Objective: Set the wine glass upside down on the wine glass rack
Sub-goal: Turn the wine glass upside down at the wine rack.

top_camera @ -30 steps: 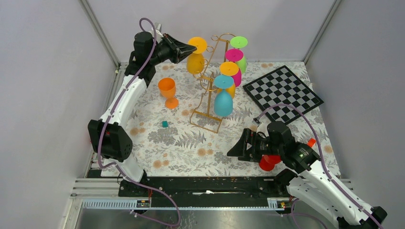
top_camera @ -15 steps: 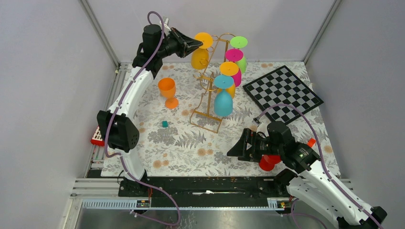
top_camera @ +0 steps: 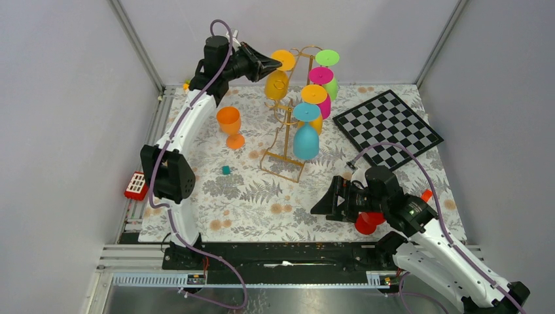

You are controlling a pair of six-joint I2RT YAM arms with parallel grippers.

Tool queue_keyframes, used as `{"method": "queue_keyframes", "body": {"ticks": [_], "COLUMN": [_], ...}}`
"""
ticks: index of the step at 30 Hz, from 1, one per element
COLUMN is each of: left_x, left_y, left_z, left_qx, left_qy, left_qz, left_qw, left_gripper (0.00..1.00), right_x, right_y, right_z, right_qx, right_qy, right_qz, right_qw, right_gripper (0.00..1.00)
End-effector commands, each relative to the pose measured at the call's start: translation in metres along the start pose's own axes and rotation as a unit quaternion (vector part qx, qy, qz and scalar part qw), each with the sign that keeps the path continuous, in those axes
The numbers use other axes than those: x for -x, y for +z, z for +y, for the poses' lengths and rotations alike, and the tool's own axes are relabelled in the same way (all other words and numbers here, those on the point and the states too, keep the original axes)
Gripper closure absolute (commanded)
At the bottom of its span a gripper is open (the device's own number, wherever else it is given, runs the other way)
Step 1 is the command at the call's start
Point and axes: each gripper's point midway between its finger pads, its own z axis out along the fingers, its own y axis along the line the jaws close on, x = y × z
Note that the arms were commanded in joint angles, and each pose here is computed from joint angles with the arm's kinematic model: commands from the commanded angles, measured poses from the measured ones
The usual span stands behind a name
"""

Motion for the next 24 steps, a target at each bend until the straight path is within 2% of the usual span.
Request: {"method": "queue_keyframes", "body": {"ticks": [1,24], "left_x": [0.010,-0.007], "left_y": [-0.003,0.008], "left_z": [-0.032,-0.032], "left_qx": [-0.035,-0.033], "left_qy": [0.036,0.037], "left_qz": [-0.021,-0.001], "left_qw": [0.999,0.999], "left_gripper": [1.00,1.00], "right_x": [0.000,-0.004], "right_y": [0.000,0.003], "right_z": [0.006,0.001], "right_qx": [0.016,0.011], "right_qy": [-0.015,-0.014], "right_qz": [0.003,0.010], "right_qw": [1.000,1.000], "right_gripper": [0.01,0.00]}}
